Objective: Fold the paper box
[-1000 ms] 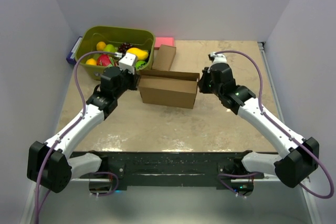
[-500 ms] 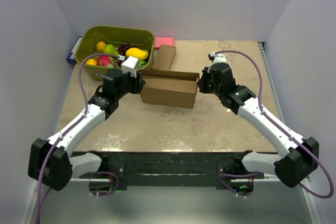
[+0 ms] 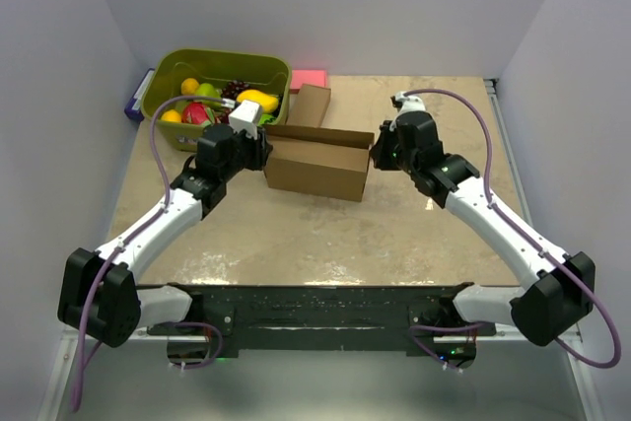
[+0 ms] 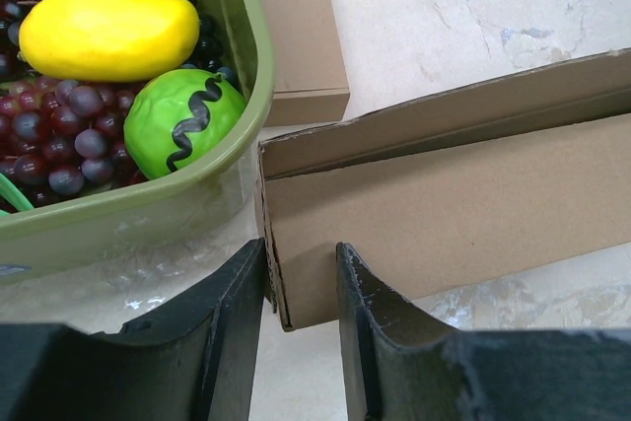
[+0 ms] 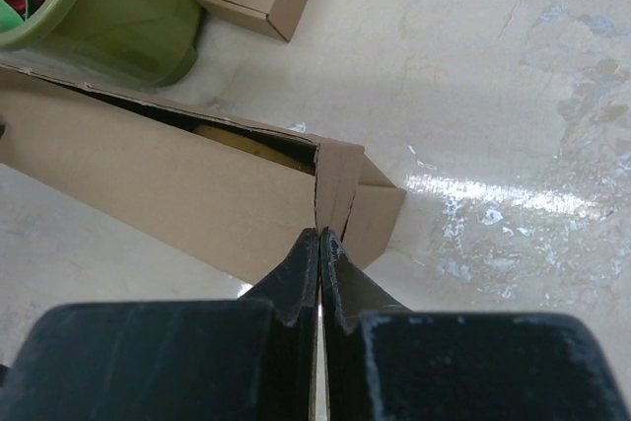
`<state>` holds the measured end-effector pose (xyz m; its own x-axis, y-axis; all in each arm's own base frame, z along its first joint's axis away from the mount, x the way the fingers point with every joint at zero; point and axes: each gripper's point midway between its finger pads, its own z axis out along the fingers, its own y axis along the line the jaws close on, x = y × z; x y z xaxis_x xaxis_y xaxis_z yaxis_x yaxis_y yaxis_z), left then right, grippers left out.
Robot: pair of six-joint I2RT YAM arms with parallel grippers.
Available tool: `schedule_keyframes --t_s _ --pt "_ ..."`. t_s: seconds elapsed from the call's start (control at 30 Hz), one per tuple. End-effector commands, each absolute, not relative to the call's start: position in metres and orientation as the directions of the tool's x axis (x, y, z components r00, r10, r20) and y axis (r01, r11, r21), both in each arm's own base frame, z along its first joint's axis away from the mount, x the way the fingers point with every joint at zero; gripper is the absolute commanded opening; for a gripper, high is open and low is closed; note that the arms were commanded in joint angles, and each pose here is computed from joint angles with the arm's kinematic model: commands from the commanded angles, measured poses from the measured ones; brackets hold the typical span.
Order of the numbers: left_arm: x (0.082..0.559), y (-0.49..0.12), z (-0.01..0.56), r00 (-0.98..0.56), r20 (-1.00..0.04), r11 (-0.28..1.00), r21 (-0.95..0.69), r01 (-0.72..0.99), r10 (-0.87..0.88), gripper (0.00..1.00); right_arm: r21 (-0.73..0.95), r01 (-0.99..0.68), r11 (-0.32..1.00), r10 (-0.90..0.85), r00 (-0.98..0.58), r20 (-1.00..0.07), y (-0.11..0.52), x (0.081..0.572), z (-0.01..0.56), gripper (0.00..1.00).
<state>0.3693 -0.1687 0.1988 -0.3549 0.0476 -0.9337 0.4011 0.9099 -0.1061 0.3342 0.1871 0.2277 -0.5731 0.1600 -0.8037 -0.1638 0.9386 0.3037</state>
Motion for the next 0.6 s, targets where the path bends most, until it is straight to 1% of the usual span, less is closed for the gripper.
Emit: schedule_keyframes --t_s 0.0,0.57 --pt "0.362 -0.160 0.167 -0.452 -0.886 0.925 -0.079 0.372 0.106 0.36 0.395 -0.234 0.888 0.238 -0.501 -0.832 0.202 0.346 0.275 0.00" --pt "0.360 -0.156 0.161 -0.462 -0.878 0.930 -0.058 0.363 0.125 0.29 0.444 -0.253 0.860 0.284 -0.487 -0.826 0.210 0.350 0.294 0.00"
